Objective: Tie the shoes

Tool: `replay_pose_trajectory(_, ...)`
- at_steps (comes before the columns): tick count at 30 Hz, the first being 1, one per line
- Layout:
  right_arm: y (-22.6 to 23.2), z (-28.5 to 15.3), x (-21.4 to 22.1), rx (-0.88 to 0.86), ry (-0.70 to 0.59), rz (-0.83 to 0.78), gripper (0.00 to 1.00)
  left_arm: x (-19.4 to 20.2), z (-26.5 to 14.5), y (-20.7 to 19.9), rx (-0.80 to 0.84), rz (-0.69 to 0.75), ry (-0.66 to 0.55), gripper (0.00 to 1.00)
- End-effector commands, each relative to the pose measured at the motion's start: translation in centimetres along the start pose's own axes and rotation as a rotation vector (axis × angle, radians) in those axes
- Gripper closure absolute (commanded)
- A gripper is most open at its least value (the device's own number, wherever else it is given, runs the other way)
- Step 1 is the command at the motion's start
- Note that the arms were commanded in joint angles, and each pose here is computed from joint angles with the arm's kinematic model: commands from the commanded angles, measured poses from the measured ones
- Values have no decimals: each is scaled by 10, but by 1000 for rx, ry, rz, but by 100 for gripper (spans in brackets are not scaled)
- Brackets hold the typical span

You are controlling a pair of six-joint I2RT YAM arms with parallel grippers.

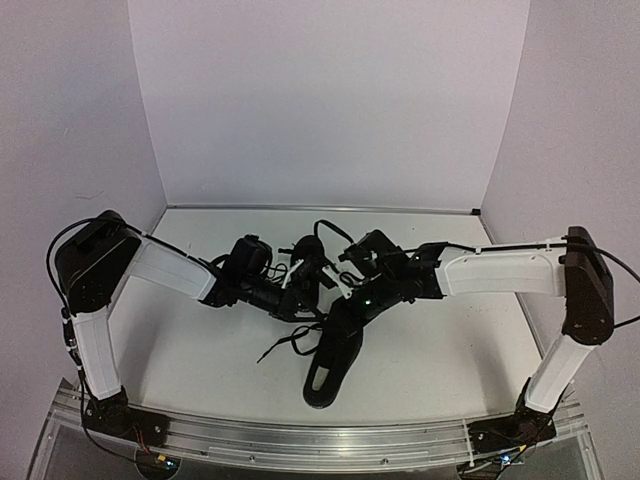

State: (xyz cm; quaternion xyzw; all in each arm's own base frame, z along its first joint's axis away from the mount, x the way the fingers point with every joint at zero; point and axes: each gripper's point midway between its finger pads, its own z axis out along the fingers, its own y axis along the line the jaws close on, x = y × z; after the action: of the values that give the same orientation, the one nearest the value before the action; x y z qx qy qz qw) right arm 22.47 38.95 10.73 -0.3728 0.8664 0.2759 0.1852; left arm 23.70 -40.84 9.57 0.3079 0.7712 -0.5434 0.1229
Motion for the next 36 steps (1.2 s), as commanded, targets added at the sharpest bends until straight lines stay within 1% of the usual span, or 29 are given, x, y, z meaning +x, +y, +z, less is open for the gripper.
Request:
replay_pose_trajectory(1,0,-14,-14,30,-66,-18,100,18,-5,-36,129,50,59,100)
replay_pose_trajectory(6,0,-12,-13,27,-63,-13,100,42,0,-47,151,56,134,100)
replay_pose_trajectory(10,3,-11,-13,11,-60,-6,100,43,2,-52,190,46,123,100)
replay_pose_trajectory(15,3,-10,-10,6,-54,20,100,40,11,-64,235,70,120,100)
replay_pose_trajectory(16,3,-10,-9,4,-52,28,99,40,12,-63,239,58,118,100)
replay_pose_trajectory(20,3,-14,-3,0,-48,83,80,37,17,-60,264,35,96,100)
replay_pose_trajectory(22,4,-18,0,-17,-45,113,74,37,19,-59,270,32,94,100)
replay_pose_trajectory(25,6,-27,4,-41,-51,155,71,38,19,-57,271,32,93,100)
replay_pose_trajectory(30,11,-43,8,-93,-76,215,70,39,20,-56,270,30,97,100)
replay_pose_trajectory(36,22,-37,27,-196,-41,275,69,39,21,-55,272,33,98,100)
